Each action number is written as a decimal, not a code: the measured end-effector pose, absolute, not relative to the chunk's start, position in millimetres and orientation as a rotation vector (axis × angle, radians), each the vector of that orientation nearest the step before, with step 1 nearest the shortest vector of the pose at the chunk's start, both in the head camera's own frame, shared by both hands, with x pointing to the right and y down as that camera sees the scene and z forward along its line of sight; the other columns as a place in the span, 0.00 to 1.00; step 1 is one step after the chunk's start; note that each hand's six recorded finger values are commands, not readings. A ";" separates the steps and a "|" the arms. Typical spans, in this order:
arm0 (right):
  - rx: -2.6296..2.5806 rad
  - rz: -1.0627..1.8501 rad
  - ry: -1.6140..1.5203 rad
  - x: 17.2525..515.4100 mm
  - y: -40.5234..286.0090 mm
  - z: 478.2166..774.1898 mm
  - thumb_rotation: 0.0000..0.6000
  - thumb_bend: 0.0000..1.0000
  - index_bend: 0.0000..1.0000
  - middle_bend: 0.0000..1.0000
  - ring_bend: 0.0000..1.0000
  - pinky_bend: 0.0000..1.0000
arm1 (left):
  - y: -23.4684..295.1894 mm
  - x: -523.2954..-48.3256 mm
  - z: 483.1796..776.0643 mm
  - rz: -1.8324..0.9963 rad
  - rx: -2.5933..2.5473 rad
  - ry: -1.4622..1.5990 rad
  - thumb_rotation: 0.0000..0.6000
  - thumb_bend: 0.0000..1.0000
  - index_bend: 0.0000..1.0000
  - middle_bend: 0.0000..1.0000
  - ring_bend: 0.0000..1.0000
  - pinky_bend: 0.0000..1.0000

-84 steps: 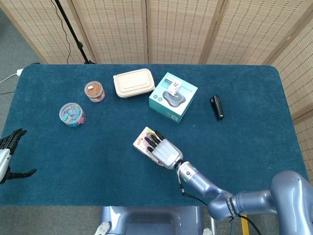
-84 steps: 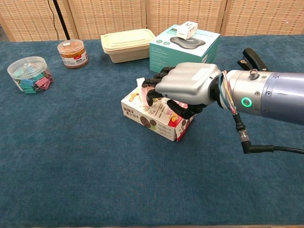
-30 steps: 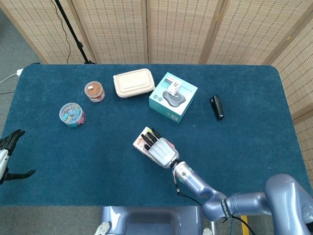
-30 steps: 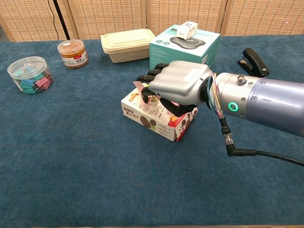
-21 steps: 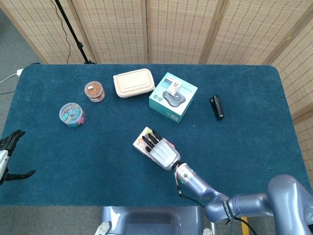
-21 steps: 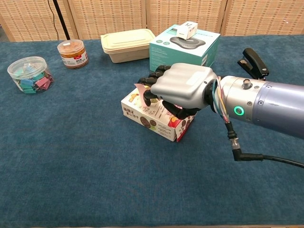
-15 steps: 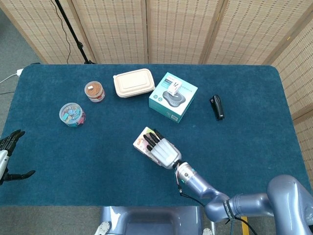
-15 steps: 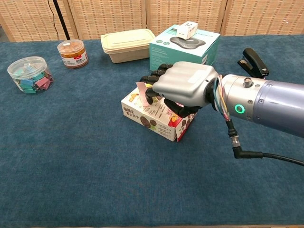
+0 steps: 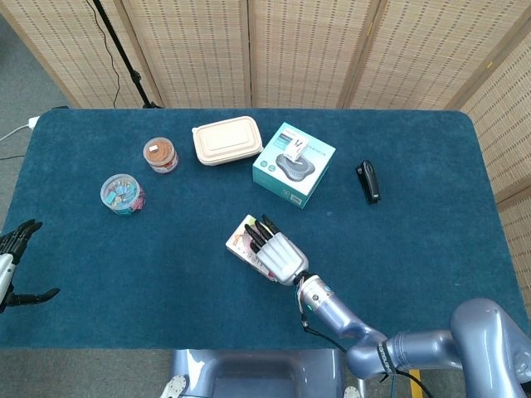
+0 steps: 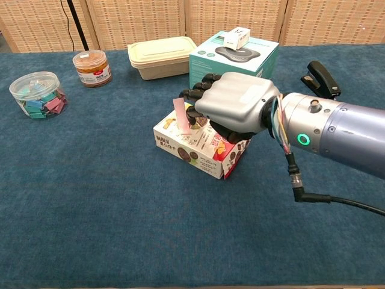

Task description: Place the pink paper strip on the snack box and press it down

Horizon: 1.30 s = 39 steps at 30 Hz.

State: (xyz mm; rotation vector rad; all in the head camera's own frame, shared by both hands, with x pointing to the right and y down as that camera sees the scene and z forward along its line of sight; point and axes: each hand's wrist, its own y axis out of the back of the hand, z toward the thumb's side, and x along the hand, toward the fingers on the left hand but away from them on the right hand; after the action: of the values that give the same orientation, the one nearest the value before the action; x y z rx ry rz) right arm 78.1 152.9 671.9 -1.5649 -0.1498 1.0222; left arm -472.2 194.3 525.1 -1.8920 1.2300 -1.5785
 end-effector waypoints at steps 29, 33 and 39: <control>-1.598 0.941 -0.208 56.2 163.2 664.7 1.00 0.90 0.25 0.00 0.00 0.00 | 195.9 -477.9 522.8 -1.574 -1.901 1.252 1.00 0.10 0.00 0.00 0.00 0.00; -1.584 0.947 -0.201 55.8 163.4 669.8 1.00 0.90 0.25 0.00 0.00 0.00 | 196.0 -479.2 522.1 -1.574 -1.901 1.257 1.00 0.10 0.00 0.00 0.00 0.00; -1.550 0.953 -0.179 59.0 164.3 677.6 1.00 0.90 0.26 0.00 0.00 0.00 | 196.3 -479.3 522.3 -1.572 -1.905 1.256 1.00 0.10 0.00 0.00 0.00 0.00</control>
State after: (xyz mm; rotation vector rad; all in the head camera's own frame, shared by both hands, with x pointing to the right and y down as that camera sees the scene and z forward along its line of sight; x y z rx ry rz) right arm 59.0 164.3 677.6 -1.5497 -0.1794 0.9526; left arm -479.3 196.3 522.3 -1.9049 1.2558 -1.5723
